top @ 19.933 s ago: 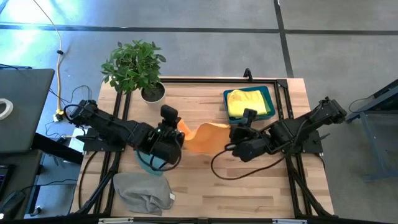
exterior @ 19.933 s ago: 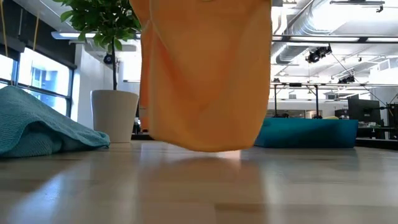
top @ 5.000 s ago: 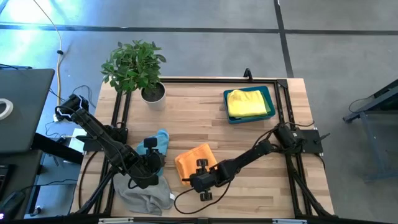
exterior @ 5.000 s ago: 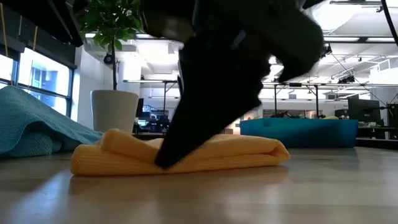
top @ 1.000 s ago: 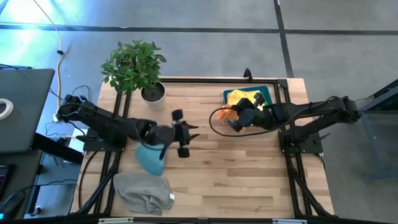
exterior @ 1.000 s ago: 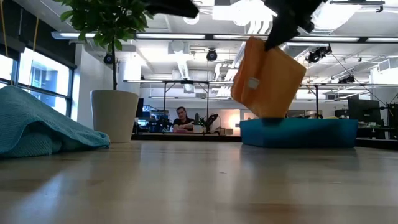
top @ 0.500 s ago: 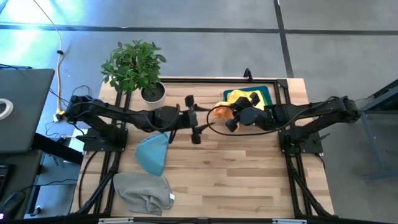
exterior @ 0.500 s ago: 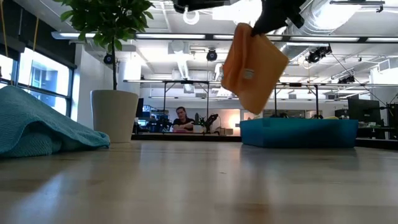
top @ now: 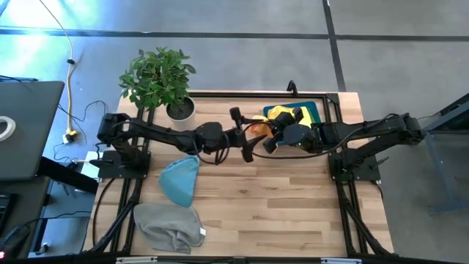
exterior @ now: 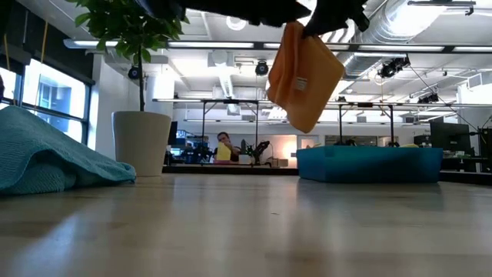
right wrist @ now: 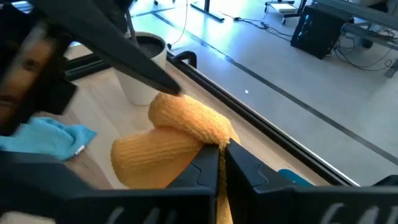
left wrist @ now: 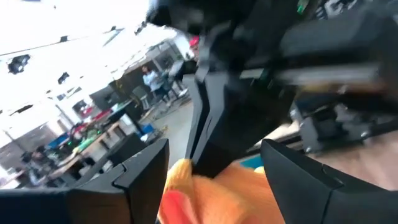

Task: Fold microfiber towels
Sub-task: Put the orange microfiber cloth into the blue bin

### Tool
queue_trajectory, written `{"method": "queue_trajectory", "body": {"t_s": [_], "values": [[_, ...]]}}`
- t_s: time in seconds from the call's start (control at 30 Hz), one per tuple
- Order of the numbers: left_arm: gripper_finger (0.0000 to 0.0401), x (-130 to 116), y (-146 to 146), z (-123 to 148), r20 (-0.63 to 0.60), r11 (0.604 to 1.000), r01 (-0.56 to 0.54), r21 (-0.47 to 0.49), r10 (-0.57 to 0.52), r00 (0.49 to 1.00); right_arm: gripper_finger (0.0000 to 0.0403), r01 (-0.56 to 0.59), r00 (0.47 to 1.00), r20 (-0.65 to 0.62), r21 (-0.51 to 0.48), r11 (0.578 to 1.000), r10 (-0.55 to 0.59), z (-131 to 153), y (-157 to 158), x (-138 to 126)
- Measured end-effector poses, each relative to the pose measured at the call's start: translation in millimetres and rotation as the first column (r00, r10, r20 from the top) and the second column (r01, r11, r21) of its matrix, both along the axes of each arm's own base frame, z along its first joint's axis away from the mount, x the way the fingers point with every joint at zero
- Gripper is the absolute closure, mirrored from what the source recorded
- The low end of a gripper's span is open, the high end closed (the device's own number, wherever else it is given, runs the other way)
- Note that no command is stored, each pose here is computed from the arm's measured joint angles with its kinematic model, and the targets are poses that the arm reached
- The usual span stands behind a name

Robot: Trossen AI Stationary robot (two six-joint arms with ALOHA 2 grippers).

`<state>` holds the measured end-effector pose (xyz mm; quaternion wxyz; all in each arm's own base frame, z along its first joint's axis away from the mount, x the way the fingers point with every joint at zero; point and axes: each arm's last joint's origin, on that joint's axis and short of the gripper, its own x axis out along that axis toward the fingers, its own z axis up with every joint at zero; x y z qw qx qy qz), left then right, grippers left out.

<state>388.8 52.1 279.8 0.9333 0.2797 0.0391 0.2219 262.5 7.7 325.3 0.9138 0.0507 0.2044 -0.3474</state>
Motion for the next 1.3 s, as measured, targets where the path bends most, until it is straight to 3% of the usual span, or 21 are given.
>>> {"method": "queue_trajectory", "body": {"t_s": [0.17,0.33,0.6,0.93,1.07,1.3], "values": [[0.0155,5.6,10.5,-12.5,-0.045,0.99,-0.138,-0.004,0.138,0.989,0.0402,-0.002,1.0,-0.003,-0.002,1.0,0.002,-0.2,0.1,0.1],[0.0155,2.6,20.4,-20.1,-0.096,0.945,-0.328,-0.009,0.326,0.941,0.0402,-0.008,1.0,-0.012,-0.012,1.0,0.008,-0.2,0.2,0.1],[0.0155,0.2,27.1,-34.5,-0.196,0.942,-0.319,-0.1,0.296,0.935,0.0402,-0.014,1.0,-0.019,-0.019,1.0,0.013,-0.2,0.2,0.1],[0.0159,1.8,27.3,-30.9,-0.157,0.959,-0.258,-0.118,0.239,0.958,0.0402,-0.117,0.992,-0.047,0.011,0.993,0.117,-1.3,2.8,1.5],[0.0196,1.8,21.7,-36.1,-0.213,0.96,-0.257,-0.111,0.23,0.95,0.0402,-0.128,0.99,-0.065,-0.006,0.992,0.127,-1.4,2.7,1.4],[0.0319,2.1,16.5,-37.7,-0.23,0.96,-0.261,-0.104,0.232,0.945,0.0402,-0.137,0.987,-0.092,-0.018,0.99,0.135,-2.6,2.6,0.6]]}}
